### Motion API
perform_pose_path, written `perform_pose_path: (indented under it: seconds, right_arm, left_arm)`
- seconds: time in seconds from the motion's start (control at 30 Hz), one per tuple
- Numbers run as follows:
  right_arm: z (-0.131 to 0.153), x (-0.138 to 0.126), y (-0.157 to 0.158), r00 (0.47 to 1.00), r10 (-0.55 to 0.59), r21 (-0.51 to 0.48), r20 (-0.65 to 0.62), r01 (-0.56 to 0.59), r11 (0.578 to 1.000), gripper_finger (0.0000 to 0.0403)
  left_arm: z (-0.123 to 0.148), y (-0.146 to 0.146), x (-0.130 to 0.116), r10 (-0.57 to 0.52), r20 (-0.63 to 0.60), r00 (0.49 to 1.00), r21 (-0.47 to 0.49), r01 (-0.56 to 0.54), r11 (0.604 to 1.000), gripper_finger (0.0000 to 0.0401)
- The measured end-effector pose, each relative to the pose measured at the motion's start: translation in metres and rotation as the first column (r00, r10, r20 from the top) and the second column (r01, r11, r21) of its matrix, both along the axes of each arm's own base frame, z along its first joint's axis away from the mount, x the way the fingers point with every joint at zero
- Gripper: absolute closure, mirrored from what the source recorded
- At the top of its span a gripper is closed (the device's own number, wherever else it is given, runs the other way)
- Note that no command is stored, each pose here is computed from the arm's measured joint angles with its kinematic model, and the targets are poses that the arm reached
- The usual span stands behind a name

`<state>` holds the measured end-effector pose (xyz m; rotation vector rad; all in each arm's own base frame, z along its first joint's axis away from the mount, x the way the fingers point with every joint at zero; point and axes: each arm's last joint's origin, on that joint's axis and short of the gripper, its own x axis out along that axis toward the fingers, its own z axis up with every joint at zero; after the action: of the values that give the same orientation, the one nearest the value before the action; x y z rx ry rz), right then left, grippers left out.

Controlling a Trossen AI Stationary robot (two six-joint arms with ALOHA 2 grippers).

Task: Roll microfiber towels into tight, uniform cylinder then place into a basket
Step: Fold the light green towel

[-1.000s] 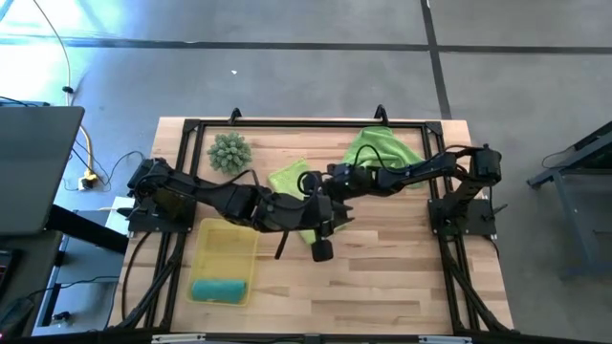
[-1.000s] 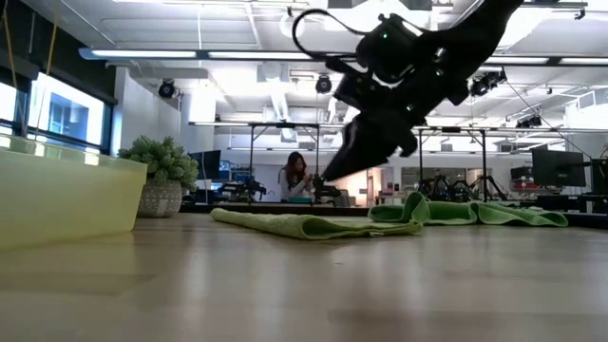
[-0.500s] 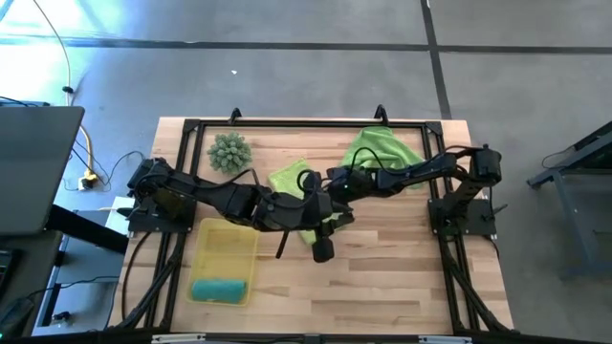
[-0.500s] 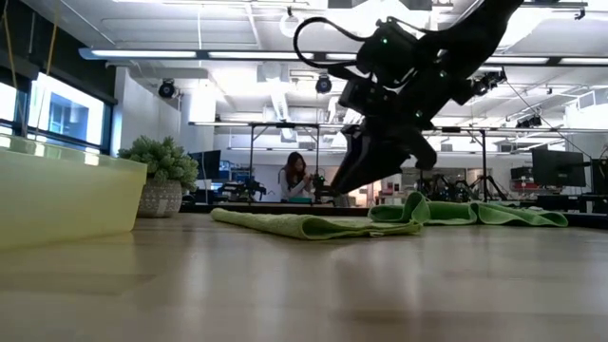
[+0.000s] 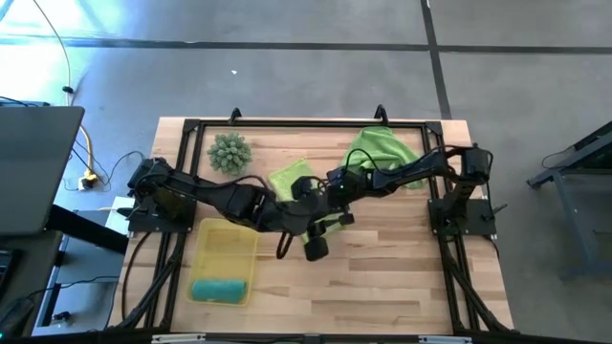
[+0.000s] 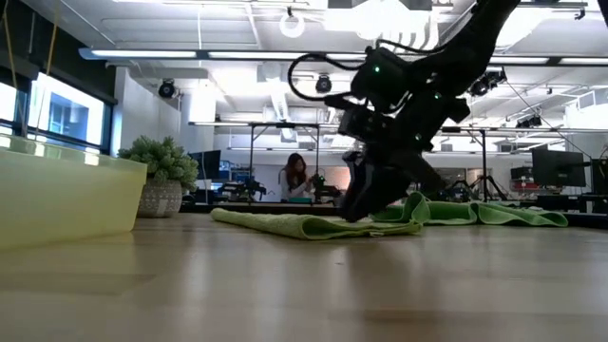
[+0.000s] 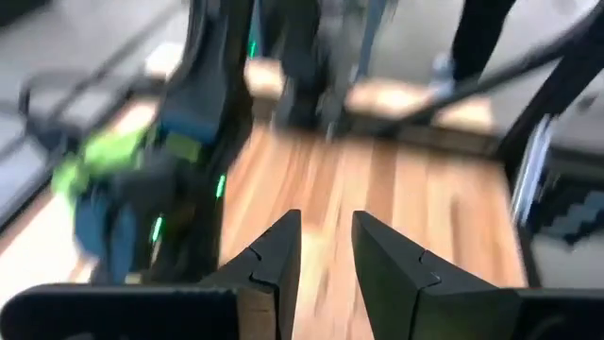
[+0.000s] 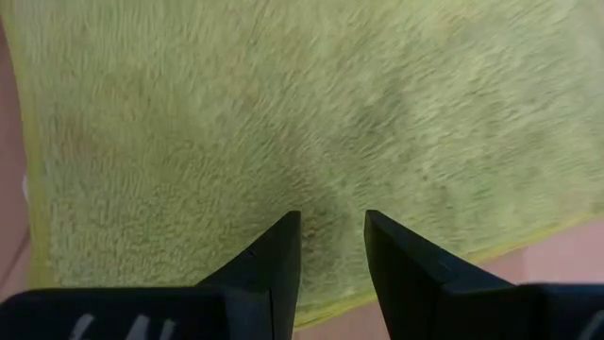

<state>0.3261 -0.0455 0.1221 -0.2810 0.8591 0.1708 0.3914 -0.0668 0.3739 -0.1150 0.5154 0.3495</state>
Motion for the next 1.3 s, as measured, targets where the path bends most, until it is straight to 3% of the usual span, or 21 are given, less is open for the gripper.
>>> perform_pose_path:
  seconds: [0.13,0.3,0.57,0.77,0.93,1.13,1.3]
  right_arm:
    - [-0.005,0.001,0.0,1.0,-0.018,0.035,-0.011,0.018,0.999,0.0289]
    - [-0.006,0.006,0.002,0.995,-0.099,0.167,0.02,0.094,0.981,0.0289]
    - [0.01,0.005,0.001,0.994,-0.071,0.116,0.08,0.062,0.991,0.0289]
    - [0.03,-0.004,-0.014,0.992,-0.046,0.013,0.114,0.045,0.999,0.0289]
    - [0.027,-0.006,-0.023,0.994,0.029,-0.022,0.108,-0.026,0.999,0.0289]
    - [0.017,-0.014,-0.024,0.999,0.037,0.063,0.002,-0.037,0.997,0.0289]
    - [0.012,-0.018,-0.007,0.993,0.088,0.163,-0.08,-0.075,0.984,0.0289]
  left_arm:
    - [-0.021,0.004,-0.012,0.088,-0.182,0.979,-0.008,-0.091,0.996,0.0314]
    - [-0.056,0.008,-0.028,0.185,-0.386,0.904,0.034,-0.186,0.982,0.0314]
    - [-0.121,0.013,-0.042,0.222,-0.529,0.819,0.087,-0.208,0.974,0.0314]
    - [-0.167,0.027,-0.038,0.148,-0.482,0.864,-0.006,-0.172,0.985,0.0314]
    - [-0.2,0.048,-0.04,0.15,-0.396,0.906,-0.06,-0.188,0.98,0.0314]
    - [-0.227,0.082,-0.053,0.28,-0.347,0.895,-0.088,-0.329,0.94,0.0314]
    - [-0.244,0.099,-0.065,0.357,-0.328,0.875,-0.132,-0.417,0.899,0.0314]
